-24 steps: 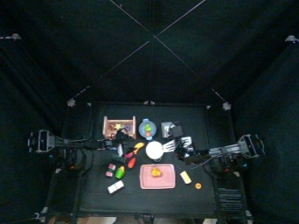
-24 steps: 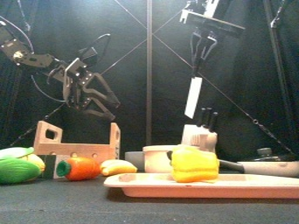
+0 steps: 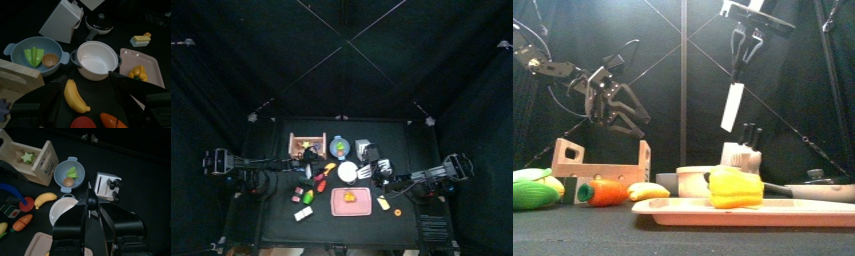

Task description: Grab cleaver with other hand

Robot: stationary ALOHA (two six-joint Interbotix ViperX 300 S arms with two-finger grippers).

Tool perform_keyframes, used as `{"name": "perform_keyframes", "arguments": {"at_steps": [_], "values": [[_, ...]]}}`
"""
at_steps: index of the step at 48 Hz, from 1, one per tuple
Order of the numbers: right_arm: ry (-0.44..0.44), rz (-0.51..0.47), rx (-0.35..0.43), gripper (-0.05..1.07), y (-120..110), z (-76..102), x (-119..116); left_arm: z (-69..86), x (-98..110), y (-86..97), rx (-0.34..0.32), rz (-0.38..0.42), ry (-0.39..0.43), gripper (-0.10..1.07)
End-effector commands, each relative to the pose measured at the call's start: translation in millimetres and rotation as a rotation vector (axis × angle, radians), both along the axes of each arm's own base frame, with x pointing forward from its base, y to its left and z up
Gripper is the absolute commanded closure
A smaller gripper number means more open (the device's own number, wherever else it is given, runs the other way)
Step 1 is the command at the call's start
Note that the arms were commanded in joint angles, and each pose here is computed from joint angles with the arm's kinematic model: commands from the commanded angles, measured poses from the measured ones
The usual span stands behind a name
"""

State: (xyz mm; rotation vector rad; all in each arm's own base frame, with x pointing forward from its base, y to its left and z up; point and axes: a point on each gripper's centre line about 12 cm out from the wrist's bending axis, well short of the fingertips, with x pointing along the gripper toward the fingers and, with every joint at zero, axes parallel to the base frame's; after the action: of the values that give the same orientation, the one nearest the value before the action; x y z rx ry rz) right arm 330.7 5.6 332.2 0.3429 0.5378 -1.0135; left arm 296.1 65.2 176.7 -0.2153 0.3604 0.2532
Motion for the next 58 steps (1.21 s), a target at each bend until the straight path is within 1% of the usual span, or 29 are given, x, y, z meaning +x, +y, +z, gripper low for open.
{"name": "perform_keyframes", "arguments": {"at_steps": [1,5,15,24,33,37,40,46,50,58], "values": [[-0.052,0.077,-0.036,0.45,6.9,10.4,-5.8,5.7,2.4,0.9,0.007,0.0,-0.019,-0.02],[-0.062,0.136,-0.056,0.45,10.5,2.5,-4.6,5.7,1.8,1.4,0.005,0.004,-0.019,-0.02],[-0.071,0.277,-0.056,0.45,16.8,-18.8,0.7,6.2,2.1,1.8,0.008,0.002,-0.02,-0.02],[-0.049,0.383,-0.081,0.45,19.6,-42.2,-2.0,5.2,1.3,1.7,0.007,0.004,-0.017,-0.02],[-0.062,0.473,-0.101,0.45,23.6,-51.0,-3.9,3.2,0.4,1.2,0.012,-0.002,-0.01,-0.02],[-0.062,0.503,-0.117,0.45,23.7,-54.7,-7.6,2.7,-0.3,0.3,0.022,-0.013,-0.006,-0.02],[-0.053,0.529,-0.126,0.45,24.1,-60.7,-12.3,1.7,-1.0,-0.5,0.03,-0.022,-0.001,-0.02],[-0.051,0.563,-0.105,0.45,23.5,-76.5,-23.7,-0.1,-2.4,-4.8,0.054,-0.053,-0.004,-0.02],[-0.074,0.588,-0.093,0.45,23.9,-82.2,-29.7,1.5,-0.6,-9.5,0.08,-0.087,-0.023,-0.02],[-0.114,0.671,-0.135,0.45,28.0,-87.0,-42.7,9.9,6.6,-33.3,0.126,-0.199,-0.092,-0.02]]}}
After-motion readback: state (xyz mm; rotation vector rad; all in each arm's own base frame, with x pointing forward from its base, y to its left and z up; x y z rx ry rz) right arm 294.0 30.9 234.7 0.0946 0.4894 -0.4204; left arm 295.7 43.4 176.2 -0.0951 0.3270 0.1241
